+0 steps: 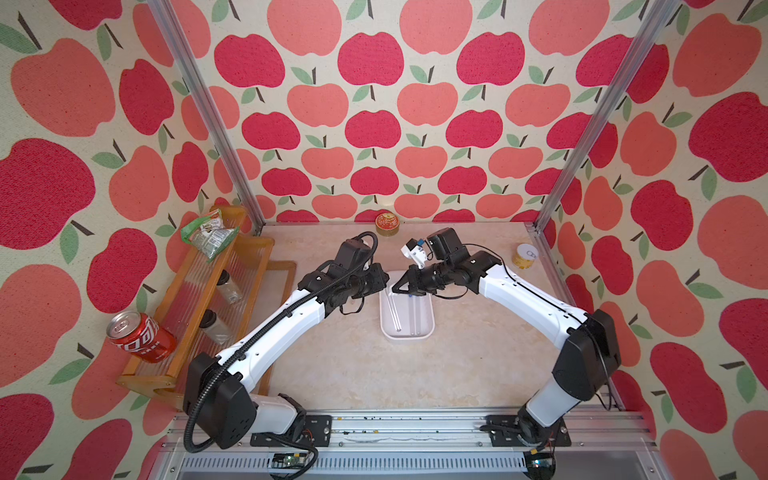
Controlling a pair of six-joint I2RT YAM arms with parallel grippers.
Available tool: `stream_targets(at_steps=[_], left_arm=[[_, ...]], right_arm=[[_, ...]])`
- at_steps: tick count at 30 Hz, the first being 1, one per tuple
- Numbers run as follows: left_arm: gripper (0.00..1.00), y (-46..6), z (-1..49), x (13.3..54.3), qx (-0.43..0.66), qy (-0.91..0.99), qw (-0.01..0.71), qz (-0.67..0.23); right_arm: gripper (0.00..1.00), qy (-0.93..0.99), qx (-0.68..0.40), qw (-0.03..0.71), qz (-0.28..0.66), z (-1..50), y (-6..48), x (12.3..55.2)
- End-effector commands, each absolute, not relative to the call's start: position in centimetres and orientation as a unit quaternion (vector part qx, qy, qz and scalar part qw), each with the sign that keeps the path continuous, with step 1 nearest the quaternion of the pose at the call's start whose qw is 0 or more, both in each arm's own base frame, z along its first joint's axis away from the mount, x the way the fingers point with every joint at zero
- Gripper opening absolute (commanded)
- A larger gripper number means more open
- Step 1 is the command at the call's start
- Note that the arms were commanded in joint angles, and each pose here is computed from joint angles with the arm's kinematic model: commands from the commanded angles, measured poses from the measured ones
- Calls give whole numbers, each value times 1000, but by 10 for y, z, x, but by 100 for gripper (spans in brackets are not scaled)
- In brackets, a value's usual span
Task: Wipe the exteriors of test tubes
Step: Wipe the dirt from the test tube.
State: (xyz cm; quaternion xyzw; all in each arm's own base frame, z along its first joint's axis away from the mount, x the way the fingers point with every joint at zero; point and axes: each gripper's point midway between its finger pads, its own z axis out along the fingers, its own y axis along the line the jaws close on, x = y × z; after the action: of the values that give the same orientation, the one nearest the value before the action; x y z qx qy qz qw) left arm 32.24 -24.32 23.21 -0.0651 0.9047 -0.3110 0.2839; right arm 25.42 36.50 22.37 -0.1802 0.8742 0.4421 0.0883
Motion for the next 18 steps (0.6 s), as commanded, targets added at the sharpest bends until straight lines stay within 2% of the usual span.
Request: stream_targets(at_steps=[1, 12, 18], left_arm=[[12, -245, 245, 328, -59, 899, 293, -320], [12, -242, 249, 340, -58, 900, 294, -316], [12, -236, 241, 344, -69, 908, 292, -293]], right_arm=[[0, 870, -198, 75, 445, 222, 358, 231], [0, 880, -237, 16, 411, 184, 329, 145], [0, 846, -263, 14, 464, 208, 325, 121]])
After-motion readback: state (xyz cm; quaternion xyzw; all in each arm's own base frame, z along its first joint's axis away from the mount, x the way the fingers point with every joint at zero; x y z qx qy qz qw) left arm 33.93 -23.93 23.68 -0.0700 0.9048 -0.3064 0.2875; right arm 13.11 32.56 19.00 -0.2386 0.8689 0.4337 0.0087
